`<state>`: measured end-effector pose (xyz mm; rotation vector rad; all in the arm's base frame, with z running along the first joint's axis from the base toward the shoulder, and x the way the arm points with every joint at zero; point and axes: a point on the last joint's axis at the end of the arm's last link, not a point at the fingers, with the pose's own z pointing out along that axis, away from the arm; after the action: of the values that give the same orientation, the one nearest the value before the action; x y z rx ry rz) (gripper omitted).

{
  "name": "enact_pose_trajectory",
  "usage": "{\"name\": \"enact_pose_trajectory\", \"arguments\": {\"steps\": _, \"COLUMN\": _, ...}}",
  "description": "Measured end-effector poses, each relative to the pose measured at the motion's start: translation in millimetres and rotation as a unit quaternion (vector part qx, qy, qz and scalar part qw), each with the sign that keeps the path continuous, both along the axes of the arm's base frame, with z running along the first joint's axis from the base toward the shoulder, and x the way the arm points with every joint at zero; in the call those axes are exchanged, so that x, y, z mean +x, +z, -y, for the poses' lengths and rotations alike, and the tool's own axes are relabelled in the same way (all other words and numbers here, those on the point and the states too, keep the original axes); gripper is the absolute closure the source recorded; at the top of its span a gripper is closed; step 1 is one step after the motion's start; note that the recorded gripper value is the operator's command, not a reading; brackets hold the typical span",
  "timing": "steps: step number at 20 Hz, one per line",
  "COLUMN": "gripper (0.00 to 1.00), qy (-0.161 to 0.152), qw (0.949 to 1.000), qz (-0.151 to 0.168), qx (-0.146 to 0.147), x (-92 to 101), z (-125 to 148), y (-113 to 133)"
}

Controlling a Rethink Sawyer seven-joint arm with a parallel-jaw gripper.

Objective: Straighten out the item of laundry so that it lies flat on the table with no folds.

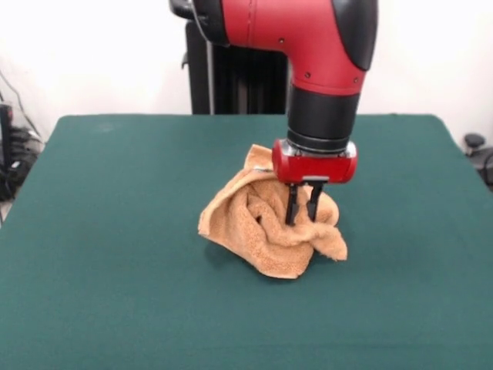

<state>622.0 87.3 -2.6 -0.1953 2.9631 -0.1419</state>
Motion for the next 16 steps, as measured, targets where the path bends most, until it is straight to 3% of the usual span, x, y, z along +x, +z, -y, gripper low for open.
{"name": "enact_pose_trajectory", "arguments": {"steps": 8, "gripper": 1.00, "qy": -0.009, "qw": 0.9978, "qz": -0.066, "qx": -0.001, "x": -12.5, "z": -13.3, "y": 21.4}}
{"name": "enact_pose_trajectory", "arguments": {"steps": 16, "gripper": 1.00, "qy": -0.022, "qw": 0.9862, "qz": -0.164, "qx": -0.010, "x": -36.0, "z": -13.8, "y": 51.3}}
